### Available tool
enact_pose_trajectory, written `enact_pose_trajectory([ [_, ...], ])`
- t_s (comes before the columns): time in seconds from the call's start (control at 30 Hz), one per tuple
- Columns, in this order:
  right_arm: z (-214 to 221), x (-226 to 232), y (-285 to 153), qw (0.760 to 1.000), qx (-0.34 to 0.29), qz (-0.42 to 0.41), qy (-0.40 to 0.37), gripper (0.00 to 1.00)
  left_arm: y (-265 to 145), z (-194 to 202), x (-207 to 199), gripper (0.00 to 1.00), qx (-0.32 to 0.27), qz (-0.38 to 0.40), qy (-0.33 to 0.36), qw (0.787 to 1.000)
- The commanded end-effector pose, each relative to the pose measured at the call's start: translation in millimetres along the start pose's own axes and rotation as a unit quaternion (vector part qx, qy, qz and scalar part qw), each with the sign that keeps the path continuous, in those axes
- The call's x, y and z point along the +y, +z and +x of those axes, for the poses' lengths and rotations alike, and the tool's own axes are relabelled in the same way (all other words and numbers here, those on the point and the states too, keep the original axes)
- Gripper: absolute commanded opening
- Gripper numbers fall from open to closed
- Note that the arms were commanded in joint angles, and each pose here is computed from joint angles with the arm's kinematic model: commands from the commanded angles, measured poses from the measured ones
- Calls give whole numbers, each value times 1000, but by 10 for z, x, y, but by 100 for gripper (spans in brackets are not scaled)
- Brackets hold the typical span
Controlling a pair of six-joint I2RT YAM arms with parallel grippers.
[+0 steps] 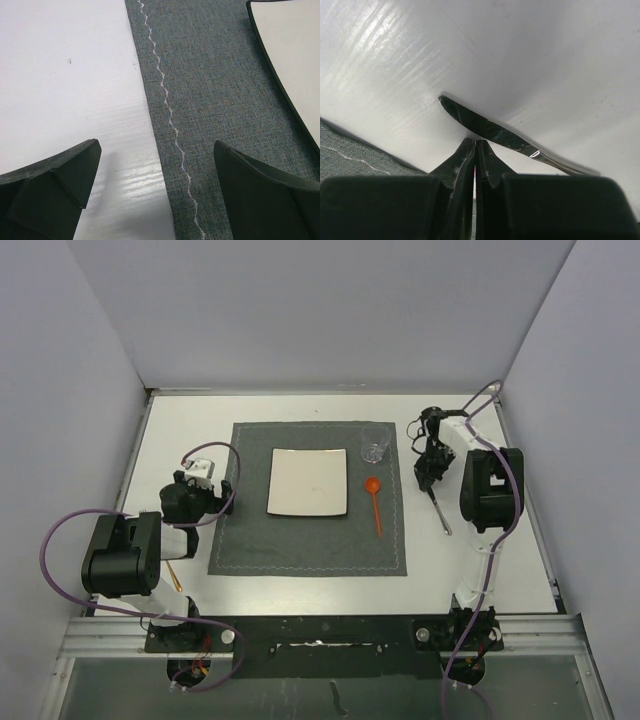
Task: Set the dinner table for one person
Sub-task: Adjust the knife at the center of the board.
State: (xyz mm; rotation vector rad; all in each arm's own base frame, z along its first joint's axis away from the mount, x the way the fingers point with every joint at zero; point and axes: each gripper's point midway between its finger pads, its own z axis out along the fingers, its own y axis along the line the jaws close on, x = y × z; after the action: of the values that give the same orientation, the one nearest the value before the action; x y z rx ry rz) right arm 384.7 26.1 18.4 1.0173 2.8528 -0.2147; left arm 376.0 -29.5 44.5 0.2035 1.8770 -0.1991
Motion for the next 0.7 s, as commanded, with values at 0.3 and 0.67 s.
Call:
enact_pose_trajectory([
  [0.3,-327,-55,-145,999,-29,-11,11,0,26,-154,7,98,-33,2,8,999],
  [0.67,-178,300,-646,994,-50,-94,-40,0,26,-155,6,98,-33,2,8,999],
])
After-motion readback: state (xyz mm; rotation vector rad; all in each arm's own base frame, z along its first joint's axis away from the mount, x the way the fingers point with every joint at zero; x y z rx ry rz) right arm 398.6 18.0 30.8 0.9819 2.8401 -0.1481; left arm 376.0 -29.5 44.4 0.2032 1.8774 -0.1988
